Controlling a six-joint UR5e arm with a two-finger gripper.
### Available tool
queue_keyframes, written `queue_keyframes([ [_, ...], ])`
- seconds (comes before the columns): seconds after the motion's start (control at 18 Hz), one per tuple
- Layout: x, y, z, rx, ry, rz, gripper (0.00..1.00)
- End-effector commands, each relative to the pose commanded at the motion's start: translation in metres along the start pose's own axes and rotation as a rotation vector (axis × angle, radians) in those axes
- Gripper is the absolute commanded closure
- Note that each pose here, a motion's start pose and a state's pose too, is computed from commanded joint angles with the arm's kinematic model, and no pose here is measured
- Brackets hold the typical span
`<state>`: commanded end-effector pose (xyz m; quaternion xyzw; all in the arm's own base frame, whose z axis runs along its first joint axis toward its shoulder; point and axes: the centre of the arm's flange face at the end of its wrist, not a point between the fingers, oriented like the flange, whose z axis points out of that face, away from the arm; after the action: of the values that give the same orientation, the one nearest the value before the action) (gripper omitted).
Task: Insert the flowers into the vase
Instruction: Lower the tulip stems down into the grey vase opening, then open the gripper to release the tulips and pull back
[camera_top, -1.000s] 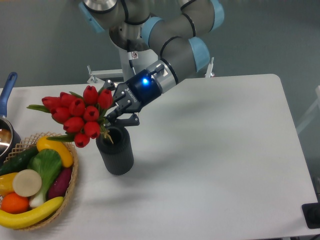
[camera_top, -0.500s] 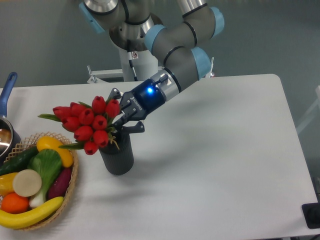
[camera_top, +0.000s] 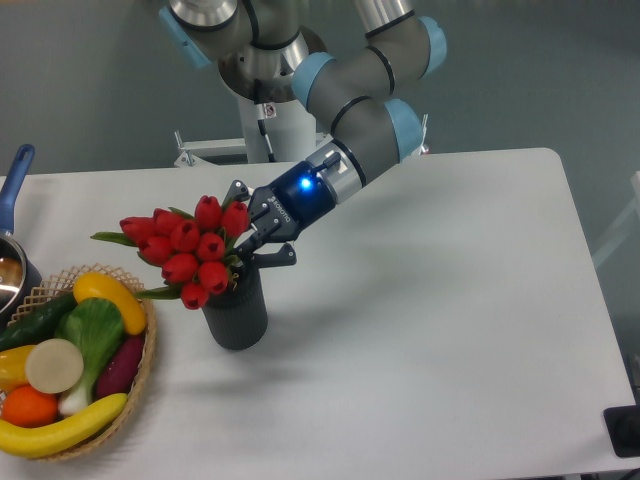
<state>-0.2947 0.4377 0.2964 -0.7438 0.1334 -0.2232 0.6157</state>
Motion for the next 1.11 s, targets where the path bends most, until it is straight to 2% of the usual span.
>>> queue_keyframes([
  [0.33, -0.005, 0.013, 0.001, -0.003, 0.002, -0.017, 0.68],
  [0.5, -0.008, 0.018, 0.002, -0.004, 0.003, -0.026, 0.58],
  [0.67, -0.012, 0.022, 0.002, -0.006, 0.003, -0.032, 0.54],
  [0.72, -0.012, 0.023, 0.002, -0.007, 0.003, -0.026, 0.49],
  [0.83, -0.013, 0.025, 0.002, -0.007, 0.004, 0.014, 0.28],
  [0.94, -0.013, 0.027, 0.002, -0.006, 0.003, 0.017, 0.23],
  [1.0, -0.012, 0.027, 0.002, -0.006, 0.003, 0.017, 0.11],
  [1.11, -0.014, 0.026, -0.001, -0.006, -0.002, 0.019, 0.0],
])
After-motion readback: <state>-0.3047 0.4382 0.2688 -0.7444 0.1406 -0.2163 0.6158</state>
